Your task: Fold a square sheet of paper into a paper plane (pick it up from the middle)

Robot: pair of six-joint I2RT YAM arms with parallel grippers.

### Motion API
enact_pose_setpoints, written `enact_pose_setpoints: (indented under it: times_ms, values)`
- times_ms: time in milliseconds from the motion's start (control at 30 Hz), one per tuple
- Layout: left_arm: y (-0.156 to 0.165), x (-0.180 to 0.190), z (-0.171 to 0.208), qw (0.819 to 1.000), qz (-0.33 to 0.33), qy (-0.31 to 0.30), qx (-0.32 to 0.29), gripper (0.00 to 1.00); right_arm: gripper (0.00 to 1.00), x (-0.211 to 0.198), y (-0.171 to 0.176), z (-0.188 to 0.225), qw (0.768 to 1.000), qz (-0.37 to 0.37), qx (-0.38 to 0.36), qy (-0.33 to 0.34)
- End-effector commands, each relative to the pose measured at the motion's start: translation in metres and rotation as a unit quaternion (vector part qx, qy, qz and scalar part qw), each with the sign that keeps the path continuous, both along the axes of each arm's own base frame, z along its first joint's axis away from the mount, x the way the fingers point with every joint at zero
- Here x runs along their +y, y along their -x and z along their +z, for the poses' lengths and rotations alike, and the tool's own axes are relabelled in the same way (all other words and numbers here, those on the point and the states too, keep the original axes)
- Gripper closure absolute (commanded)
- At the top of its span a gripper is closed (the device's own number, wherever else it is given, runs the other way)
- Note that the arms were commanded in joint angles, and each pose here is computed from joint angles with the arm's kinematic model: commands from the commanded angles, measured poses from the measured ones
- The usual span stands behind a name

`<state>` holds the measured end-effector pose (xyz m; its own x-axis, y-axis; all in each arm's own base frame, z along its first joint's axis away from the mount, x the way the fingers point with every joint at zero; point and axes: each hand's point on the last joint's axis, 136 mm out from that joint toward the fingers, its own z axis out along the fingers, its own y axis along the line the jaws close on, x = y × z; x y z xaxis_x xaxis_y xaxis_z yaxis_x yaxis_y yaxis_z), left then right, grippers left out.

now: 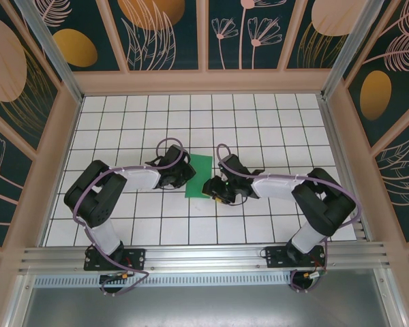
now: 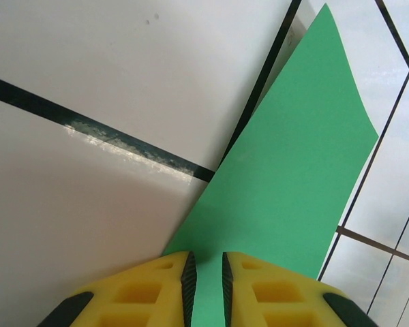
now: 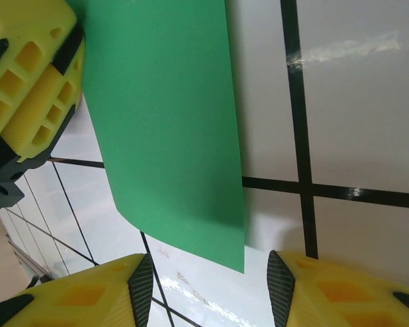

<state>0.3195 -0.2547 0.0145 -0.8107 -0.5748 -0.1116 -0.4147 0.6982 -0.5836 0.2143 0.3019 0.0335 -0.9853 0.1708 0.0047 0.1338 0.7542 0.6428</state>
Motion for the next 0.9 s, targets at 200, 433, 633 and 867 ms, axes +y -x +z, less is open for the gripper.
enact_pose_setpoints:
  times_ms: [200,433,633,867]
  values:
    - [0.026,0.014,-0.025,0.998,0.000,-0.025,0.052,0.77,0.50,0.020,-0.002,0.007,0.999,0.016,0.003,-0.029]
    - [0.027,0.016,-0.024,0.998,0.001,-0.025,0.052,0.76,0.50,0.027,-0.006,0.013,0.998,0.011,-0.002,-0.056]
    - [0.027,0.016,-0.020,0.999,0.001,-0.023,0.047,0.76,0.53,0.027,-0.012,0.017,0.996,-0.016,-0.009,-0.082]
    - [0.025,0.012,-0.011,0.999,-0.012,-0.014,0.032,0.76,0.70,0.015,-0.015,0.011,0.996,-0.047,-0.002,-0.075]
